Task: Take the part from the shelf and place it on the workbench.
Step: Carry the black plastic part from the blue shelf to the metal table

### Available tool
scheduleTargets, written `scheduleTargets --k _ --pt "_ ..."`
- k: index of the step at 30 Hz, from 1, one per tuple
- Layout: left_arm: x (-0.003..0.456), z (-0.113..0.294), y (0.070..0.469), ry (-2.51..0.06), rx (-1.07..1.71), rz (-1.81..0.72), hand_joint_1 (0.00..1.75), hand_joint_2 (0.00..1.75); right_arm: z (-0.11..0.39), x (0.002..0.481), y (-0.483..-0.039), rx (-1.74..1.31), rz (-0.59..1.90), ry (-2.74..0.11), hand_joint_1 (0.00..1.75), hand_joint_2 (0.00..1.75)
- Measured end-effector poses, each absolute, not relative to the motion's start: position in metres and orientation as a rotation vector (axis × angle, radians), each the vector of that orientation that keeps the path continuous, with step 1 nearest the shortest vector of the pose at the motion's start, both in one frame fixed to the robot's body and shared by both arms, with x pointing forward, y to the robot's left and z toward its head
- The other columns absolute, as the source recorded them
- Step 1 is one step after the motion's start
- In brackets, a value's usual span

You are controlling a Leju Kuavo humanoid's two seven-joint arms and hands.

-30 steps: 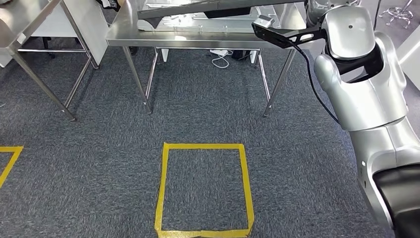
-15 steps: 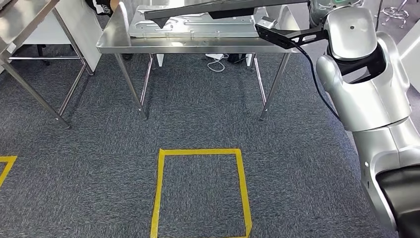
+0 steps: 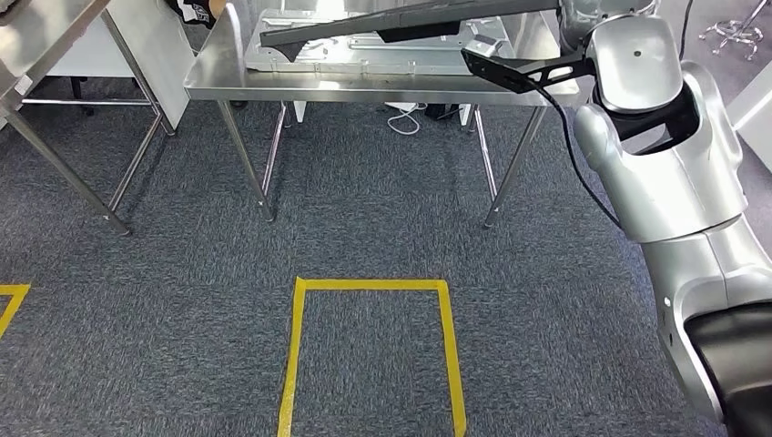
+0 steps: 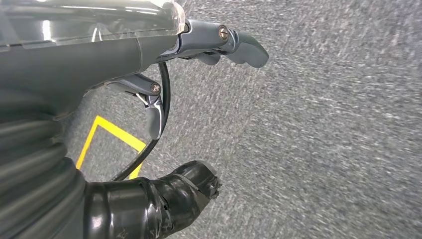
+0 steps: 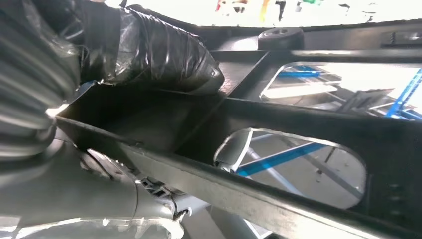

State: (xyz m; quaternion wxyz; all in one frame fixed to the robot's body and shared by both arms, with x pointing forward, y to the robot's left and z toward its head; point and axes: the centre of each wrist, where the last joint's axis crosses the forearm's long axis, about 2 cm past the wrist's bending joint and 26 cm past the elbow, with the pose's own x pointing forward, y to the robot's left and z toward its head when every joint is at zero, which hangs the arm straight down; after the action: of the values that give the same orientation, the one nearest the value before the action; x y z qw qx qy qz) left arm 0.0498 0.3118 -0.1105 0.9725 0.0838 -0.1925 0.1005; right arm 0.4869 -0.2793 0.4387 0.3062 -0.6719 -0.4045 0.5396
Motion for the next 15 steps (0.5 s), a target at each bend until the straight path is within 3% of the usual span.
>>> scheduleTargets --k 15 --pt "0.0485 -0.1106 0.3131 -0.388 0.174 0.195 0.00 1.75 0.4387 0.4864 -0.2818 -1.773 1.424 -1.078 1.75 1.75"
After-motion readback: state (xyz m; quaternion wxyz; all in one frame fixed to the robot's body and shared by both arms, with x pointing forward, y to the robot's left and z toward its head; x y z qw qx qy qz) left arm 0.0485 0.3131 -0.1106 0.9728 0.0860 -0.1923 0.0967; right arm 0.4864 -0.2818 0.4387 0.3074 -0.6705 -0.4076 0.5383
